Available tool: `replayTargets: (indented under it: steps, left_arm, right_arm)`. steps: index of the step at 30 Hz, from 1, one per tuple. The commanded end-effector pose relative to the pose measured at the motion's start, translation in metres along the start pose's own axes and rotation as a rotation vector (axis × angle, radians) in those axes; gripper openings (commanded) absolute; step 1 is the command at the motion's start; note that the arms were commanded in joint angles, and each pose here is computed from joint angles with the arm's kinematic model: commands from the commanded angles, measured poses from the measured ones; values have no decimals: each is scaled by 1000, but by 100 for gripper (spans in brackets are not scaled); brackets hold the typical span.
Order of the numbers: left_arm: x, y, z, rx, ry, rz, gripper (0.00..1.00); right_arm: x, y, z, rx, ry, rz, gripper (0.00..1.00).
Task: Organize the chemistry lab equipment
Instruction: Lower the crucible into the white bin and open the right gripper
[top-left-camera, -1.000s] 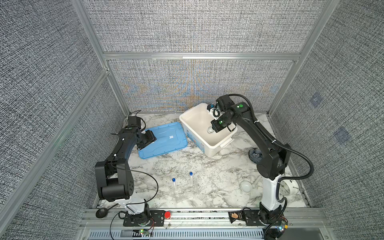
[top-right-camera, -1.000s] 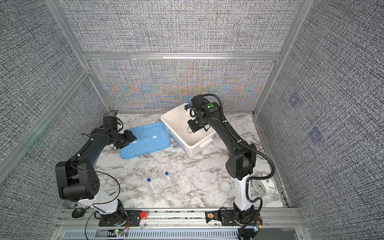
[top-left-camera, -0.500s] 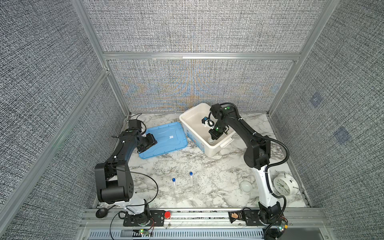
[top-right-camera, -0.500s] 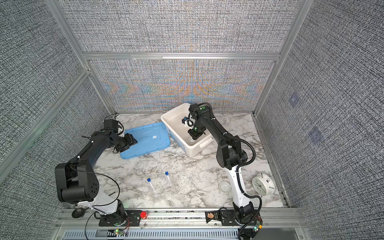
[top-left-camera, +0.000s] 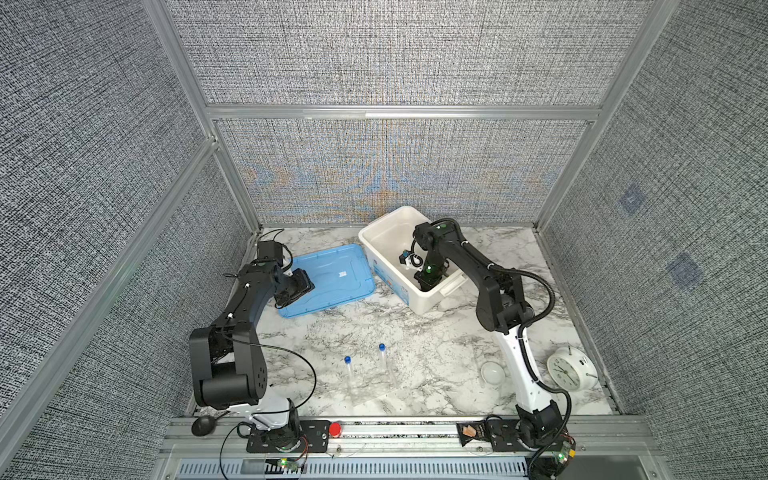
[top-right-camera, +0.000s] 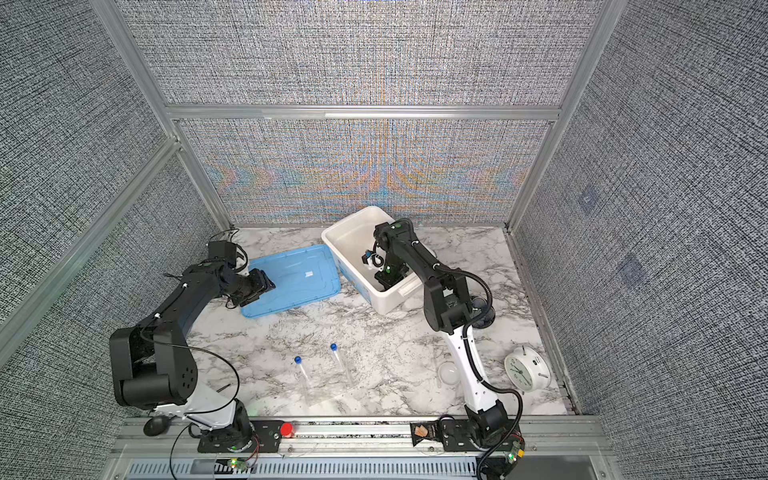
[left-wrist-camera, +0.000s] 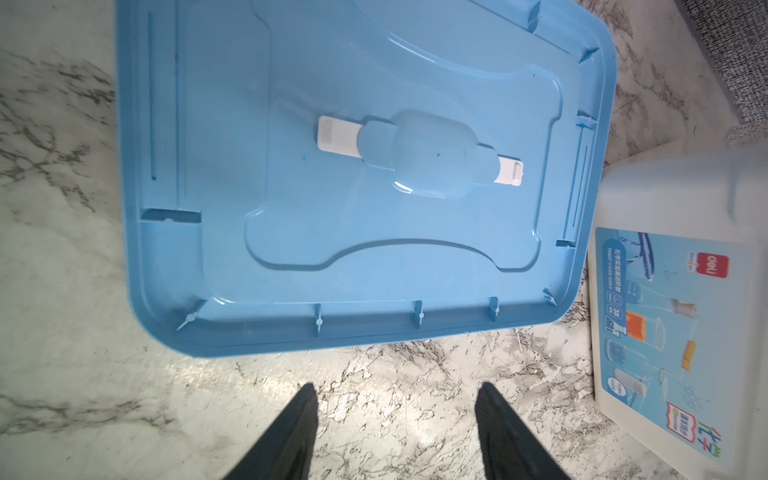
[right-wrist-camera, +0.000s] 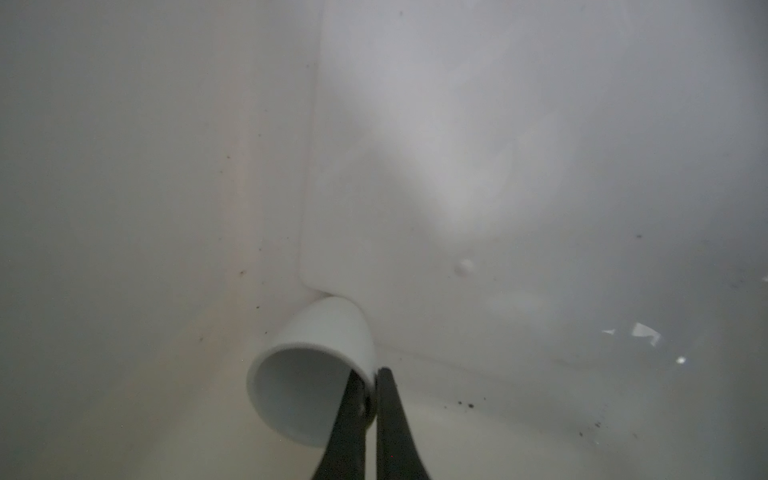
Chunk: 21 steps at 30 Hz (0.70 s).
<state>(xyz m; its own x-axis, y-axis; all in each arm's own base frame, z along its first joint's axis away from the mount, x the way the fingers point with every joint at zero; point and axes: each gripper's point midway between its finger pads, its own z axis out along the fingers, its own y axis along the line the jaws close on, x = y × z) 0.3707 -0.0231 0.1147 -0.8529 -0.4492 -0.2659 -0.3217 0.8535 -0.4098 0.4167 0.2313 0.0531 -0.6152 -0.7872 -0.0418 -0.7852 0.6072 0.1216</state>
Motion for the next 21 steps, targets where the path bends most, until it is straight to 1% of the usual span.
replayTargets:
  steps: [1, 2, 3, 6, 7, 9, 11, 12, 13, 15, 21]
  left_arm:
    - [0, -1, -2, 3, -4, 17, 62]
    - [1, 0, -2, 0, -4, 15, 62]
    - [1, 0, -2, 1, -3, 13, 62]
    - [1, -2, -5, 6, -9, 18, 62]
    - [0, -1, -6, 1, -17, 22, 62]
    - [-2, -1, -9, -7, -27, 26, 62]
    - [-4, -3, -12, -5, -27, 30, 62]
    - [-5, -4, -13, 0, -29, 35, 62]
    - [-6, -5, -15, 1, -34, 40, 62]
    - [-9, -5, -16, -5, -47, 44, 62]
    - [-15, -10, -15, 12, -59, 44, 62]
  right_arm:
    - [3, 1, 0, 0, 18, 1, 0]
    - [4, 1, 1, -1, 26, 7, 0]
    - [5, 2, 2, 1, 29, 11, 3]
    - [1, 8, -9, -20, -10, 19, 19]
    - [-2, 9, -16, -18, -29, 23, 22]
    - [-5, 11, -33, -9, -63, 36, 23]
    - [-9, 15, -53, -8, -106, 51, 24]
    - [-10, 15, -65, 3, -134, 62, 27]
    - [-11, 15, -78, 28, -159, 76, 33]
    - [-9, 12, -101, 69, -196, 108, 38]
    - [11, 13, -176, 115, -357, 286, 41]
